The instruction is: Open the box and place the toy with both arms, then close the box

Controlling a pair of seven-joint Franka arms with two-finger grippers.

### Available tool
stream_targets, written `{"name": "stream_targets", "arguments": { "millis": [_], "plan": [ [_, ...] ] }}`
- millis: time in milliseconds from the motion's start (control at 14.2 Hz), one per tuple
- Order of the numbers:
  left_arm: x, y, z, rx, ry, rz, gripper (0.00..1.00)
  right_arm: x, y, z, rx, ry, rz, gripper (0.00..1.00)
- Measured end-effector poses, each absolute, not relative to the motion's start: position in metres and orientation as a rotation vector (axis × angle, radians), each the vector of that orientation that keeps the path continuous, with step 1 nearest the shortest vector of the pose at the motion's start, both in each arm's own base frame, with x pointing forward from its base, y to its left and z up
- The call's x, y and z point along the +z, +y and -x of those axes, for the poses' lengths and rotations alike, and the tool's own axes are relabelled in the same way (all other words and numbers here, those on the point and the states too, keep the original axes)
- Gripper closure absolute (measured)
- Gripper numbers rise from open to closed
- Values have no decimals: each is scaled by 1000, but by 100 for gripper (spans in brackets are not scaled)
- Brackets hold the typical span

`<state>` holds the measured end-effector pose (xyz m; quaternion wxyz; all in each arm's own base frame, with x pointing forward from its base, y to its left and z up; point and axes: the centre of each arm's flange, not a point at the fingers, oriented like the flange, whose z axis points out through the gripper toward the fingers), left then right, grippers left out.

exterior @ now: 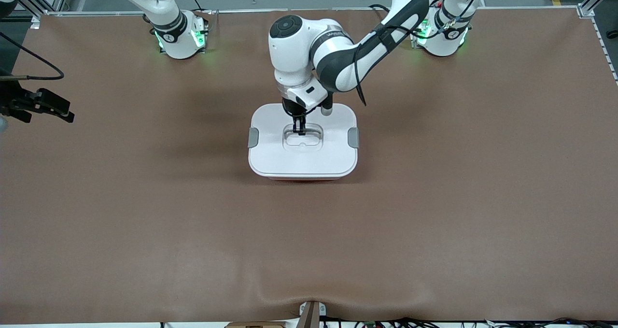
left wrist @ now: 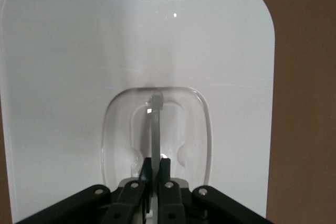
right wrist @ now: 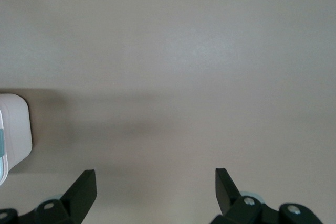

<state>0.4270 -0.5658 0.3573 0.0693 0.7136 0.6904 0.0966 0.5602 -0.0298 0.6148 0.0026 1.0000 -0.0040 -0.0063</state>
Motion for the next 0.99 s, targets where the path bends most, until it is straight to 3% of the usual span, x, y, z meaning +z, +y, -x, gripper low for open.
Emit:
{"name": "stream_targets", "arguments": {
  "millis": [987],
  "plan": [
    [345, -568, -422, 296, 2092, -2160, 93, 609, -28, -566, -19, -9, -3134, 0]
  ]
}}
